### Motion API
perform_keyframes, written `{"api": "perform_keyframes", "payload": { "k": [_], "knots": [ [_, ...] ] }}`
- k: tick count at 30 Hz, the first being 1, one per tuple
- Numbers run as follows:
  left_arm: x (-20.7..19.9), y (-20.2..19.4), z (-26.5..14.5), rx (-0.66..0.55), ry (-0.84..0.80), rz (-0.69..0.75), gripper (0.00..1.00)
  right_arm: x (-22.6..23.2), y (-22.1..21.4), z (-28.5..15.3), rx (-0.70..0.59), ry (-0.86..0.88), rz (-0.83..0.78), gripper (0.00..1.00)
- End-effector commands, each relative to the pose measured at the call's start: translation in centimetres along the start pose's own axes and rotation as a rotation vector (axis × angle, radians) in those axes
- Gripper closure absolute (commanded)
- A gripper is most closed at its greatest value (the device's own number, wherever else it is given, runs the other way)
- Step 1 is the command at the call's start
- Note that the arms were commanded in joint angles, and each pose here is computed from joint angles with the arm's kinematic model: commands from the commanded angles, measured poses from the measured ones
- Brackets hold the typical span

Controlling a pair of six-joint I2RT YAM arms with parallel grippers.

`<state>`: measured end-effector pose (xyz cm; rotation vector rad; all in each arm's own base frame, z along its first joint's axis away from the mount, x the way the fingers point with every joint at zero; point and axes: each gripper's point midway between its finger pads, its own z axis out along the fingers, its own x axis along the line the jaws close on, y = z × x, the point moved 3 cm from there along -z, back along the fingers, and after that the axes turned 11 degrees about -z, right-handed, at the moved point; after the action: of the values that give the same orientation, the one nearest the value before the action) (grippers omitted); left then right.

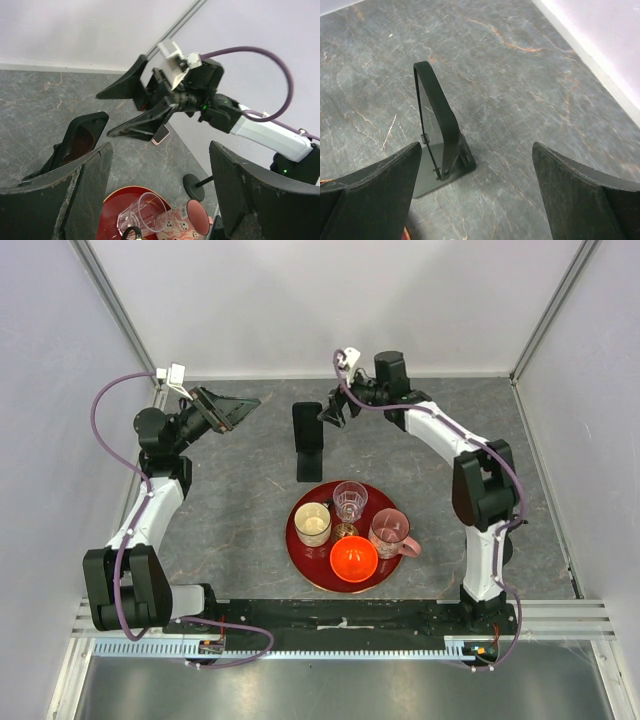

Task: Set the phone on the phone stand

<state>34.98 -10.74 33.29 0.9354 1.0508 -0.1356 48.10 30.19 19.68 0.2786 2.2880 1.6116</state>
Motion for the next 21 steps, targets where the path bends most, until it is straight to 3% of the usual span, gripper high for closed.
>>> {"api": "perform_keyframes", "payload": {
  "k": [1, 8, 11, 13, 16, 21],
  "knots": [
    [-1.6, 0.0, 0.1, 0.025, -0.056, 0.010, 0.16, -2.8, 5.1, -5.9, -0.045, -0.219, 0.025, 0.02],
    [-2.5, -0.8, 0.8, 0.081, -0.081, -0.003, 0.16, -2.8, 5.1, -13.3, 0.054, -0.551, 0.201, 0.02],
    [-2.4, -1.2, 1.0, 0.097, -0.074, -0.013, 0.16, -2.0, 4.8, -17.9, 0.096, -0.775, 0.329, 0.02],
    [-2.5, -1.5, 1.1, 0.105, -0.076, -0.011, 0.16, -0.1, 3.1, -21.6, 0.112, -0.948, 0.458, 0.02],
    [-3.0, -2.7, 1.8, 0.141, -0.093, -0.019, 0.16, 3.8, 0.4, -25.2, 0.129, -1.059, 0.592, 0.02],
    [-4.6, -4.0, 2.4, 0.193, -0.137, -0.030, 0.16, 9.8, -1.5, -32.1, 0.217, -1.202, 0.680, 0.02]
  ]
}}
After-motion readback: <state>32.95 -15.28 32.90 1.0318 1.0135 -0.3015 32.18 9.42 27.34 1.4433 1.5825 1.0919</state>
